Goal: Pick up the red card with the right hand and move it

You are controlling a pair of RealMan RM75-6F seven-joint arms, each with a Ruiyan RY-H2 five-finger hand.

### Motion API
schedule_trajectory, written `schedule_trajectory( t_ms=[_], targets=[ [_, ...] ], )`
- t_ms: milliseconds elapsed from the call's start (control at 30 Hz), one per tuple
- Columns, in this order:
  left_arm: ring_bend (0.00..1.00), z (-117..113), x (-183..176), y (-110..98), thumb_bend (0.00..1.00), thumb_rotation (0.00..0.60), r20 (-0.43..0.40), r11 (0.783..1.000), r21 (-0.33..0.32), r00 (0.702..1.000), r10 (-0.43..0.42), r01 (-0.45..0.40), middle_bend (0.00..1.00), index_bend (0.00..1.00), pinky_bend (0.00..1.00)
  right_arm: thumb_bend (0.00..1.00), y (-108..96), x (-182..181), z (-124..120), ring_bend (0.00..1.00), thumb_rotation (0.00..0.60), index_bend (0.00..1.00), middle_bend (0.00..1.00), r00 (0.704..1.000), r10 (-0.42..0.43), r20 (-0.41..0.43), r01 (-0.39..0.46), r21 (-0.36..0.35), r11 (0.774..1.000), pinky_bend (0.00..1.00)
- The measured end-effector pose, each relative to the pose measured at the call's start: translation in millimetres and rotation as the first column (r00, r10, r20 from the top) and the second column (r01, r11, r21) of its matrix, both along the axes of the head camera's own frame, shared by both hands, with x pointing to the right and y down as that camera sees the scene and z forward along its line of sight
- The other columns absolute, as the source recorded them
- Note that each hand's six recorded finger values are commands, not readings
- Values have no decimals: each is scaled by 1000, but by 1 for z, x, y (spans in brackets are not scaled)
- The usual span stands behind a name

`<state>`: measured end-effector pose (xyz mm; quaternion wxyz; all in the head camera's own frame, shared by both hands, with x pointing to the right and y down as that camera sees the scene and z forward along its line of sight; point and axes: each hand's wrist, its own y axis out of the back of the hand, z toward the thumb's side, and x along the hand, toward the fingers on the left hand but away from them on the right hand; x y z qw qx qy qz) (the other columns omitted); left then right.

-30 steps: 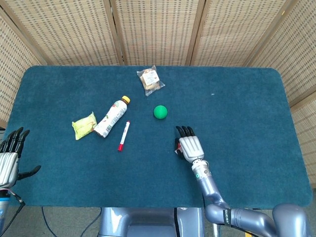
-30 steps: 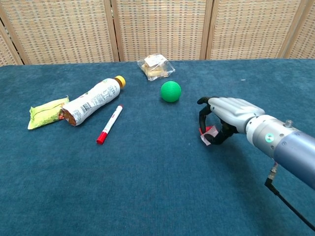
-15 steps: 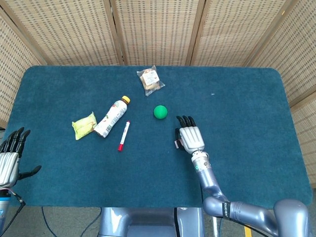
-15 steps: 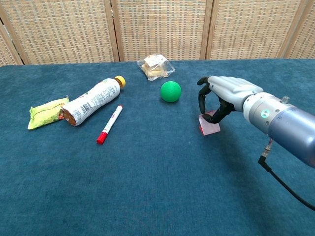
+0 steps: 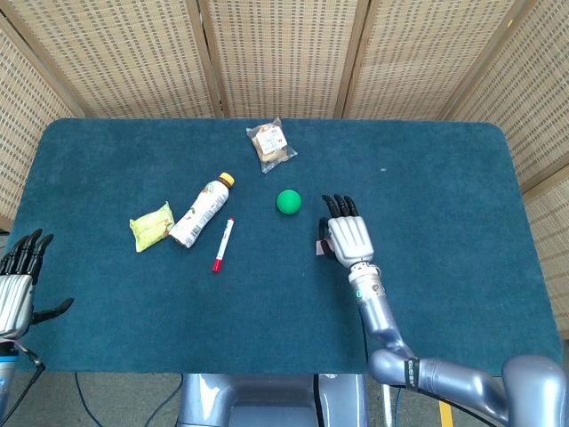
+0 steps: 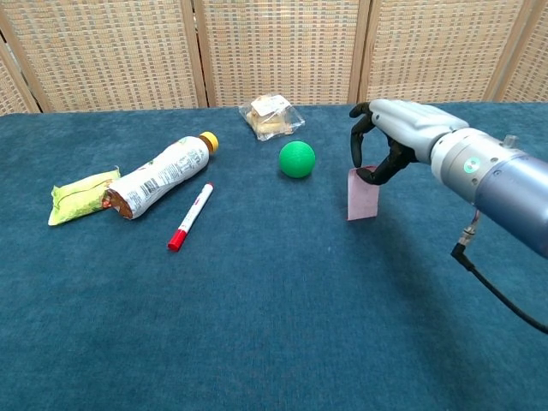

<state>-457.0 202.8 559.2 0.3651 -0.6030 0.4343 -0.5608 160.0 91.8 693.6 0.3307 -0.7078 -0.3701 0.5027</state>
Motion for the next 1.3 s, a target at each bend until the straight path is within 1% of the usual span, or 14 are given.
schedule_trajectory(
  t_ms=[167, 367, 467, 567, 667, 767, 933, 1000, 1100, 1300],
  targets=[
    [0, -1, 1, 0, 57, 600, -1, 1000, 3, 1000, 2, -2, 0, 0, 133, 547, -5, 6, -8, 0, 600, 719, 155, 1000, 16, 11, -16, 11, 1000, 0],
    [0, -1, 1, 0, 57, 600, 0, 1000, 3, 1000, 5, -5, 0, 0, 133, 549, -7, 15, -18, 0, 600, 717, 155, 998, 42, 48, -43, 11, 999, 0],
    [0, -1, 1, 1, 57, 600, -1, 1000, 5, 1000, 4, -4, 0, 0, 133, 547, -7, 26, -25, 0, 600, 717, 156, 996, 59, 72, -59, 9, 998, 0],
    [0, -2, 2, 1, 57, 600, -3, 1000, 8, 1000, 6, -6, 0, 0, 133, 545, -4, 33, -30, 0, 600, 717, 157, 988, 89, 125, -88, -13, 996, 0],
    [0, -5, 4, 2, 57, 600, -5, 1000, 15, 1000, 13, -12, 0, 0, 133, 543, 2, 43, -34, 0, 600, 717, 157, 971, 136, 199, -127, -53, 990, 0],
    [0, -6, 5, 3, 56, 600, -7, 1000, 21, 1000, 18, -18, 0, 0, 132, 544, 10, 56, -40, 0, 600, 717, 157, 944, 180, 277, -159, -98, 982, 0],
    [0, -8, 7, 4, 56, 600, -9, 999, 28, 1000, 27, -26, 0, 0, 133, 543, 33, 75, -51, 0, 600, 717, 156, 886, 234, 401, -174, -182, 968, 0],
    [0, -9, 9, 5, 56, 600, -8, 999, 32, 999, 31, -30, 0, 0, 133, 543, 45, 80, -57, 0, 600, 717, 156, 862, 239, 446, -156, -215, 964, 0],
    [0, -10, 10, 6, 57, 600, -8, 999, 34, 999, 36, -36, 0, 0, 132, 540, 64, 83, -66, 0, 600, 716, 154, 837, 228, 498, -111, -253, 961, 0],
    [0, -11, 12, 7, 57, 600, -7, 998, 38, 999, 43, -42, 0, 0, 132, 540, 101, 82, -80, 0, 600, 716, 151, 805, 190, 562, -17, -298, 954, 0]
  ],
)
